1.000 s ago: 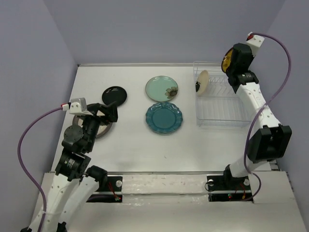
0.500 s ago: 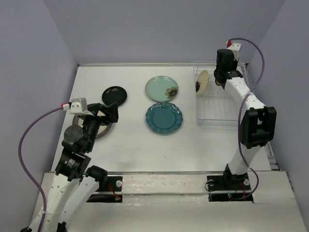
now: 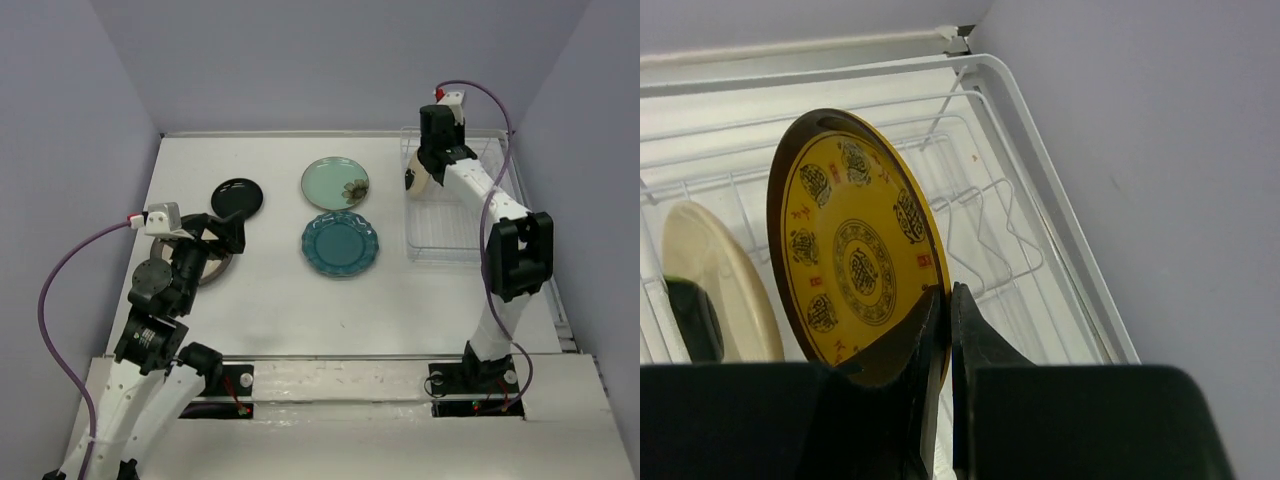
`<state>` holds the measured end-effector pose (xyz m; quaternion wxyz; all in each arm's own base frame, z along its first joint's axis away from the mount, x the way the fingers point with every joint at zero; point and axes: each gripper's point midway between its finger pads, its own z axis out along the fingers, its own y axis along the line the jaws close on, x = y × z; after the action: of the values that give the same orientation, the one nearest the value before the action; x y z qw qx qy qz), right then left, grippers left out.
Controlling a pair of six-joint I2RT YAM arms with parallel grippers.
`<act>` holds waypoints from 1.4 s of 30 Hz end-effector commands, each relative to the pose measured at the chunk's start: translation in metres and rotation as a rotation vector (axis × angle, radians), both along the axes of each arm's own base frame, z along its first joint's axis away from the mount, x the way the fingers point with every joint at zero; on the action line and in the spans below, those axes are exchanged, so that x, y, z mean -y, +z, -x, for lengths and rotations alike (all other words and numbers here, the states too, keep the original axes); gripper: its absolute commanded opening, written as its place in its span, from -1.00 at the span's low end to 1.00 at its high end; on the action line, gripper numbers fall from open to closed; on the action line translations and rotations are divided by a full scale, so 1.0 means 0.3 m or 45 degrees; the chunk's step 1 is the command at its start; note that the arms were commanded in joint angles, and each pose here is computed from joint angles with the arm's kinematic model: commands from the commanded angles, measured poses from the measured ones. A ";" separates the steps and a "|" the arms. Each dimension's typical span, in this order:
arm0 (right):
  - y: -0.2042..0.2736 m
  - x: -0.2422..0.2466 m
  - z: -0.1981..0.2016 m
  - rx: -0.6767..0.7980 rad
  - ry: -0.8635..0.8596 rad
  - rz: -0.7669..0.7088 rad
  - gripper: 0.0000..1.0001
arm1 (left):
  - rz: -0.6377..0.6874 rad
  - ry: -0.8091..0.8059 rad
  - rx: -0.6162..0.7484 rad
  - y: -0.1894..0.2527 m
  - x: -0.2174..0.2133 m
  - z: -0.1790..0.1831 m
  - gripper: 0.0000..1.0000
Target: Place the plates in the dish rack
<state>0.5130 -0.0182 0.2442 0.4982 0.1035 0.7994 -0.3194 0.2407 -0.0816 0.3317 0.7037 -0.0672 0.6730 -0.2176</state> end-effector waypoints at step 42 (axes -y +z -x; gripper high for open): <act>-0.215 -1.508 0.037 -0.090 1.047 -1.379 0.30 | 0.042 0.048 0.058 0.072 -0.022 -0.004 0.98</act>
<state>0.5005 0.3863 0.1828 0.4681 -0.0345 0.8498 0.2398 0.2426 -0.0778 0.3306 0.7042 -0.0773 0.6739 -0.2100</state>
